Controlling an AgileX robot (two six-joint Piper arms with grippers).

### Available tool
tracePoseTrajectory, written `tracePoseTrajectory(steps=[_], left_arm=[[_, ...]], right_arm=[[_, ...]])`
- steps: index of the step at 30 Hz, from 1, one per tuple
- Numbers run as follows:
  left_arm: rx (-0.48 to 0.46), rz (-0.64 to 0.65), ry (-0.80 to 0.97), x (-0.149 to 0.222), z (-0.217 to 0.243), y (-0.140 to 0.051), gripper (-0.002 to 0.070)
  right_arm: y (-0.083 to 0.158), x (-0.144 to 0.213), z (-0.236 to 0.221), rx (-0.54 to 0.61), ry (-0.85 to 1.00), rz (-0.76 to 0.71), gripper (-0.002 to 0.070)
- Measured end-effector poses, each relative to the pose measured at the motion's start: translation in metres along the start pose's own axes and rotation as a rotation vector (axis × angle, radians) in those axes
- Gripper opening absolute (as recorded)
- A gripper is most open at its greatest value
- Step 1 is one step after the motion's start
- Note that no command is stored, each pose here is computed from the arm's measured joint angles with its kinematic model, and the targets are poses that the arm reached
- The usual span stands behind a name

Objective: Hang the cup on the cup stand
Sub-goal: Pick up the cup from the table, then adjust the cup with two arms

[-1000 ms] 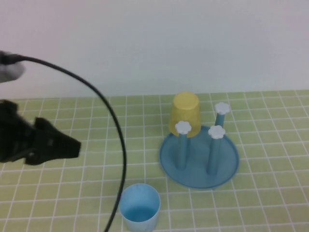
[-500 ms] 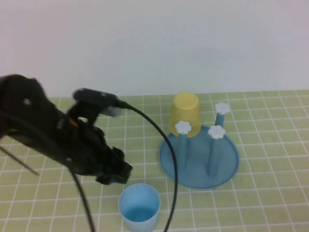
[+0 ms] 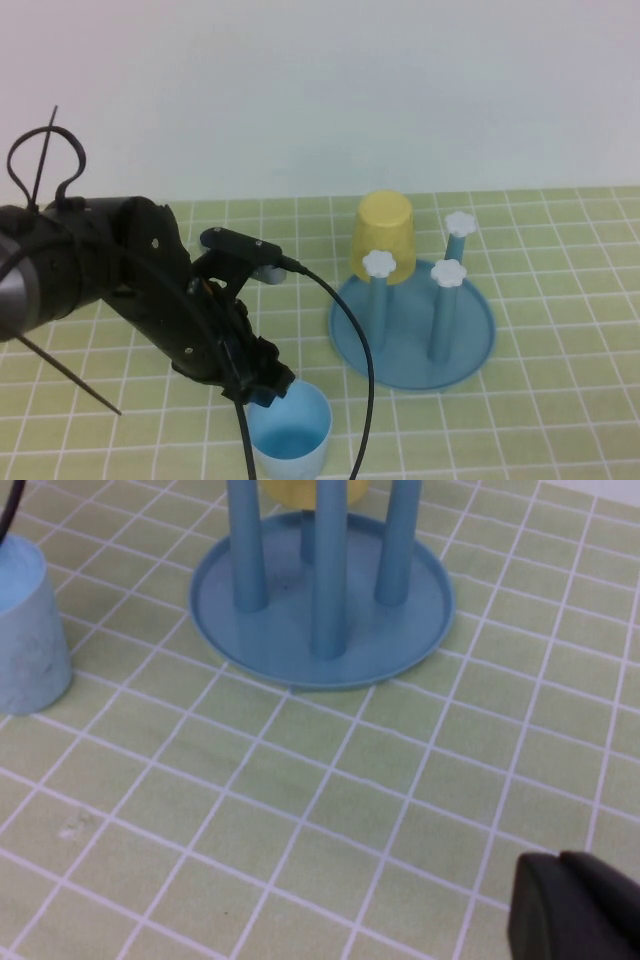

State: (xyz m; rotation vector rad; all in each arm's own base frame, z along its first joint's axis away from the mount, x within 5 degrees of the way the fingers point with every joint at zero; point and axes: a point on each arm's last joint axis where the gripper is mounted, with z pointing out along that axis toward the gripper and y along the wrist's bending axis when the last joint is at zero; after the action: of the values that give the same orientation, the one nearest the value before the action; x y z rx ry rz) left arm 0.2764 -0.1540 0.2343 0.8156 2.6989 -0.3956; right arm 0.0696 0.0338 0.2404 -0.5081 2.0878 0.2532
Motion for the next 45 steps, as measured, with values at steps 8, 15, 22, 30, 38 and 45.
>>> tracePoseTrajectory(steps=[8,15,22,30,38,45], left_arm=[[0.028,0.000,0.058,0.002,0.015,0.001,0.0281],[0.040,0.012,0.083,0.004,0.019,0.001,0.0000],[0.077,0.076,0.110,0.013,-0.012,-0.009,0.0000],[0.215,0.124,-0.250,0.026,-0.111,-0.049,0.0000],[0.580,0.077,-0.370,0.021,-0.130,-0.080,0.0000],[0.723,0.027,-0.363,0.006,-0.113,-0.088,0.0000]], right_arm=[[0.000,0.000,0.000,-0.001,-0.001,-0.012,-0.0001],[0.002,-0.002,0.000,-0.021,-0.017,-0.030,-0.0001],[0.008,-0.007,-0.001,-0.088,-0.077,-0.076,-0.0001],[0.022,-0.043,-0.029,-0.209,-0.182,-0.171,0.0000],[0.028,-0.075,-0.057,-0.289,-0.093,-0.342,0.0251],[0.022,-0.082,-0.044,-0.358,0.011,-0.398,0.0610]])
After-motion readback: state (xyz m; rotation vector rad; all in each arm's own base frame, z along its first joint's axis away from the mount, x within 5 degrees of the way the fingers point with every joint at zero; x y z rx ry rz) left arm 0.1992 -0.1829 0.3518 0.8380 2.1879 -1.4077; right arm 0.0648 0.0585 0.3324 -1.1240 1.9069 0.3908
